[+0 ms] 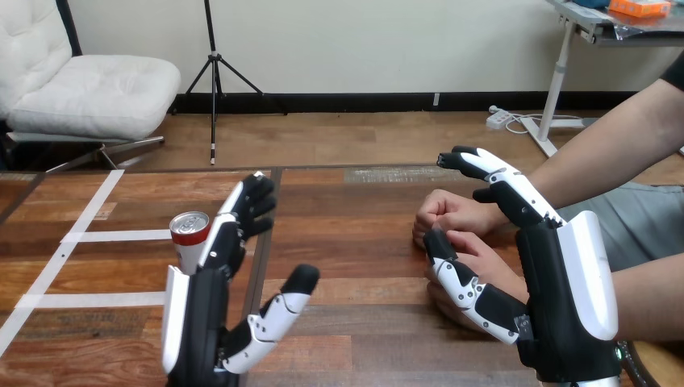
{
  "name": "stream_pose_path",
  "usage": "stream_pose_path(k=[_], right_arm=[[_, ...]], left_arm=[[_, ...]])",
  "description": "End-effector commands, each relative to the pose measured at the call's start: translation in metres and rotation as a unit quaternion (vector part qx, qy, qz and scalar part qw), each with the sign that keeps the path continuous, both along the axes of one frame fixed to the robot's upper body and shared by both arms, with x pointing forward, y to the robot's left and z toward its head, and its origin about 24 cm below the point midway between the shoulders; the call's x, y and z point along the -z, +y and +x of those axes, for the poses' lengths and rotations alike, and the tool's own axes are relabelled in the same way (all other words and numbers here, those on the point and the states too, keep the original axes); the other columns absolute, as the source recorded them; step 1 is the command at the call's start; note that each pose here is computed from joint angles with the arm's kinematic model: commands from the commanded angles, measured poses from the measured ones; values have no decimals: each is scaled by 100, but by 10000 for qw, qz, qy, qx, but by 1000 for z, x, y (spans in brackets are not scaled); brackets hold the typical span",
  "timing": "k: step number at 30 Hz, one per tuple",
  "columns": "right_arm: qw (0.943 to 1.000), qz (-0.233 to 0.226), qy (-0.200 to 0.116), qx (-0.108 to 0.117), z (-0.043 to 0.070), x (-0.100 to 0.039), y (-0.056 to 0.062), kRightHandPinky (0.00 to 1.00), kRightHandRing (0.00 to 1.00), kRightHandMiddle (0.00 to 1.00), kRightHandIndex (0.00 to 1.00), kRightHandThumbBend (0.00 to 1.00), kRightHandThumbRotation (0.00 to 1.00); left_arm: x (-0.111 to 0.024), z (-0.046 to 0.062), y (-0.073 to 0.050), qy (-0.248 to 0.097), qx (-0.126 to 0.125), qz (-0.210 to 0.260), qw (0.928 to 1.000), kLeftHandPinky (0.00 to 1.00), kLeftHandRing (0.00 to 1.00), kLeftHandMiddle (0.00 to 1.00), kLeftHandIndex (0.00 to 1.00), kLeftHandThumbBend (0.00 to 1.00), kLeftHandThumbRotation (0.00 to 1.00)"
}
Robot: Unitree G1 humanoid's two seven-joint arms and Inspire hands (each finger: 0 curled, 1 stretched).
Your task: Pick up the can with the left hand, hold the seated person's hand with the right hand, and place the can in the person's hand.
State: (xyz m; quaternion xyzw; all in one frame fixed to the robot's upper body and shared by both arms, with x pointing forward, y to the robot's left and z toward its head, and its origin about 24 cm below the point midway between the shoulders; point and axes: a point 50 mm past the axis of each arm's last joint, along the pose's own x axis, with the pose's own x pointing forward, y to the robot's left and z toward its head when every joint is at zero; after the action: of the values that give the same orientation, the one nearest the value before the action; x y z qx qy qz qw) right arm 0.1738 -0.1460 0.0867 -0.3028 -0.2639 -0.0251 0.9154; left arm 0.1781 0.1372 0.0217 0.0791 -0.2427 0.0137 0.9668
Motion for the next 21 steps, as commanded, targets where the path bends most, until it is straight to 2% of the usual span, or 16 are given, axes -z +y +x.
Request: stream_pose_path(k=[1,10,19,21], right_arm=[[9993,15,-377,-53,9,-12,0,69,79,83,76,36,0],[9993,16,-371,-51,9,-12,-1,67,78,83,76,37,0],[9995,52,-316,-47,8,-11,-2,68,79,84,76,37,0],[9997,16,-256,14,8,-10,-2,75,82,84,77,37,0]], left_arm=[[-16,15,5,-393,-170,39,9991,80,86,88,90,66,66],[-18,19,12,-448,-493,64,9978,78,87,89,90,63,64],[-20,22,17,-540,-635,121,9964,78,86,88,89,60,60],[-20,23,19,-568,-660,47,9962,78,85,88,89,59,58]])
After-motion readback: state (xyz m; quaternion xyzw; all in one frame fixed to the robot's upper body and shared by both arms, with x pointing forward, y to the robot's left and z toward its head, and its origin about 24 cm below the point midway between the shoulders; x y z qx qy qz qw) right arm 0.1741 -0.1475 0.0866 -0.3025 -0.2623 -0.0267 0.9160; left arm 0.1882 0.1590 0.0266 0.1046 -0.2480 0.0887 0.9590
